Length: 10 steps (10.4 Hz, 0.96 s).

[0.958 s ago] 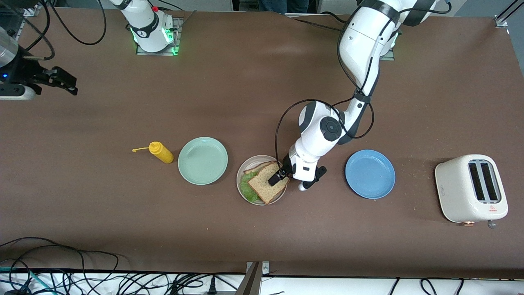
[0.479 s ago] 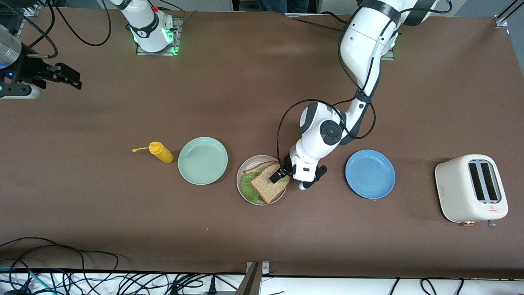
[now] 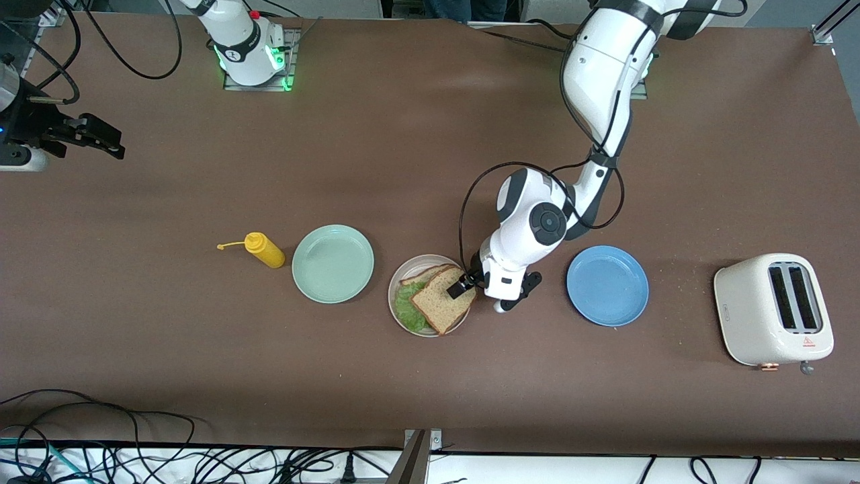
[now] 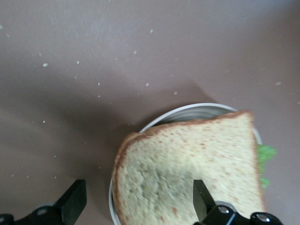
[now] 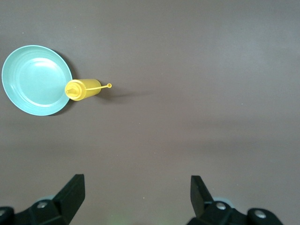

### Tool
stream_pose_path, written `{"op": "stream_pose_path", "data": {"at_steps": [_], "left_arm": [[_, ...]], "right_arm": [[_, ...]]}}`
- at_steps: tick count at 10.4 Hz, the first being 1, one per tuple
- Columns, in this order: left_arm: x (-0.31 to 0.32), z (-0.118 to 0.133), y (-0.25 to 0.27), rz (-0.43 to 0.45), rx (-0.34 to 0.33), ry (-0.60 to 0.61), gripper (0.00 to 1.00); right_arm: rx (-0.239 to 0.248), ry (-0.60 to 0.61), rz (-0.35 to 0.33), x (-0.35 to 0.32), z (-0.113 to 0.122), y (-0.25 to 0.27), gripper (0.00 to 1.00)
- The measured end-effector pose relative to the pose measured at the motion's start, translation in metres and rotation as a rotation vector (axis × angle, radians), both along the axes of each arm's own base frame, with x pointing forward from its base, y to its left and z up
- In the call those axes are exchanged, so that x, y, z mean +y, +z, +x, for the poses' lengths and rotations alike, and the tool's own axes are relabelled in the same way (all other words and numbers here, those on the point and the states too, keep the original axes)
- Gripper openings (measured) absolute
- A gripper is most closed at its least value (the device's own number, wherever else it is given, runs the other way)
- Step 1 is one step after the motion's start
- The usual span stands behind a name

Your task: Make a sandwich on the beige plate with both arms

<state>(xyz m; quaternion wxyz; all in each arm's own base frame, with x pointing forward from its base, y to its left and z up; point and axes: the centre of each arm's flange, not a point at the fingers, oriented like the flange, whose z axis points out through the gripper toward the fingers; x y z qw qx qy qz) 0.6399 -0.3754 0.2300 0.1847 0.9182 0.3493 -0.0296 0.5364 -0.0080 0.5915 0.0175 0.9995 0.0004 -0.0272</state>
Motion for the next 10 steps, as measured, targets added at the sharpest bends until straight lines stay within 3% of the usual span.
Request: {"op": "stream_pose_path", "data": {"at_steps": [3,5,8,10], "left_arm": [[0.031,0.019,0.070,-0.030,-0.008,0.022,1.00],[0.080,0.034,0.131,-0.005,-0.021,0.024,1.00],[0.150,0.034,0.207,0.164,-0.040,-0.038,1.00],[0.188,0.030,0.239,0.256,-0.054,-0.103,1.00]], "right_arm": [[-0.011,0.001,0.000,0.000,0.001,0.002,1.00],[-0.019,0.001,0.001,0.001,0.001,0.006,1.00],[-0.021,-0.005,0.006,0.003,0.001,0.007,1.00],[-0.023,-0.011,0.044,0.006,0.001,0.007,1.00]]}}
